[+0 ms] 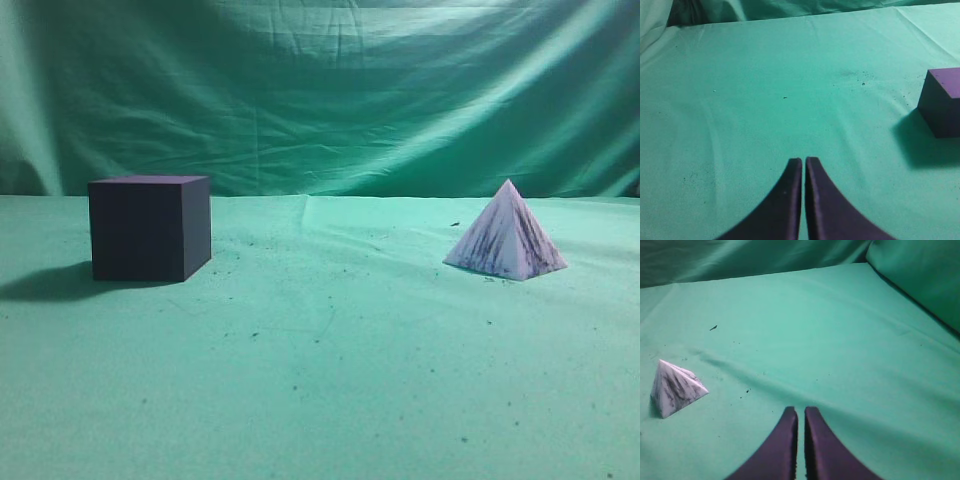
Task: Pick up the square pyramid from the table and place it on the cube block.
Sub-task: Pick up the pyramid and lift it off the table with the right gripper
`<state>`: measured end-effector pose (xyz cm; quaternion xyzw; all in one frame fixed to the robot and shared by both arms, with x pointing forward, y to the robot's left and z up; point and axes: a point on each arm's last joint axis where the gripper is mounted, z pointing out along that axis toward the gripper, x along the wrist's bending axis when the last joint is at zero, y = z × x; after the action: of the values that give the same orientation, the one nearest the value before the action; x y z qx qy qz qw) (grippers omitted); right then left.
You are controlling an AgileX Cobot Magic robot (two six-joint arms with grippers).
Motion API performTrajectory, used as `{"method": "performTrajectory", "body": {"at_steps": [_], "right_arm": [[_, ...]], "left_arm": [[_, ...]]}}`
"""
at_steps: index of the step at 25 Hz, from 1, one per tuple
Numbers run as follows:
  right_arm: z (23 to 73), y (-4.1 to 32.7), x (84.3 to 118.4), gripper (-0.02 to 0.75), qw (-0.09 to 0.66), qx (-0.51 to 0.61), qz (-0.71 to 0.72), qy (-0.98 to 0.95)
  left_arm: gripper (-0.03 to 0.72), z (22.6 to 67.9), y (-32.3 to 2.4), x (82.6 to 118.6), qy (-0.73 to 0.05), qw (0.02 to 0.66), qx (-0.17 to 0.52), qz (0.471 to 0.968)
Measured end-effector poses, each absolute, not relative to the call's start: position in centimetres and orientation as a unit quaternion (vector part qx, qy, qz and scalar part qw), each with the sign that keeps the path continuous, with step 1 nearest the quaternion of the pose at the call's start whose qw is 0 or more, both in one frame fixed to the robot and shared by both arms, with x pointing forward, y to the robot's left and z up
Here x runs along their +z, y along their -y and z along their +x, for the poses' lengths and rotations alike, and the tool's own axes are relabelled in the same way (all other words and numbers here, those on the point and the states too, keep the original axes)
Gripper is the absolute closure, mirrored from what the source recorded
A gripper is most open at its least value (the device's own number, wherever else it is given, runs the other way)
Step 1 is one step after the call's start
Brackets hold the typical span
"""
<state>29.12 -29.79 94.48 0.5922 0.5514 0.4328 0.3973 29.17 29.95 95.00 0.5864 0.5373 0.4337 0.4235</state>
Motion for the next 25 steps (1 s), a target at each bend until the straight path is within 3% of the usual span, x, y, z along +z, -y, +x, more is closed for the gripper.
{"method": "performTrajectory", "body": {"at_steps": [8, 12, 18, 25], "right_arm": [[29.5, 29.9, 98.8, 0.738, 0.486, 0.579, 0.505, -0.416], [28.7, 29.7, 102.4, 0.738, 0.481, 0.561, 0.506, -0.446], [29.7, 29.4, 107.6, 0.738, 0.414, 0.46, 0.556, -0.554], [33.0, 27.2, 108.2, 0.738, 0.298, 0.385, 0.494, -0.72]], "left_arm": [[0.688, 29.2, -30.0, 95.0, -0.537, 0.423, 0.434, 0.586], [0.688, 29.2, -30.0, 95.0, -0.537, 0.423, 0.434, 0.586], [0.688, 29.2, -30.0, 95.0, -0.537, 0.423, 0.434, 0.586], [0.688, 29.2, -30.0, 95.0, -0.537, 0.423, 0.434, 0.586]]}}
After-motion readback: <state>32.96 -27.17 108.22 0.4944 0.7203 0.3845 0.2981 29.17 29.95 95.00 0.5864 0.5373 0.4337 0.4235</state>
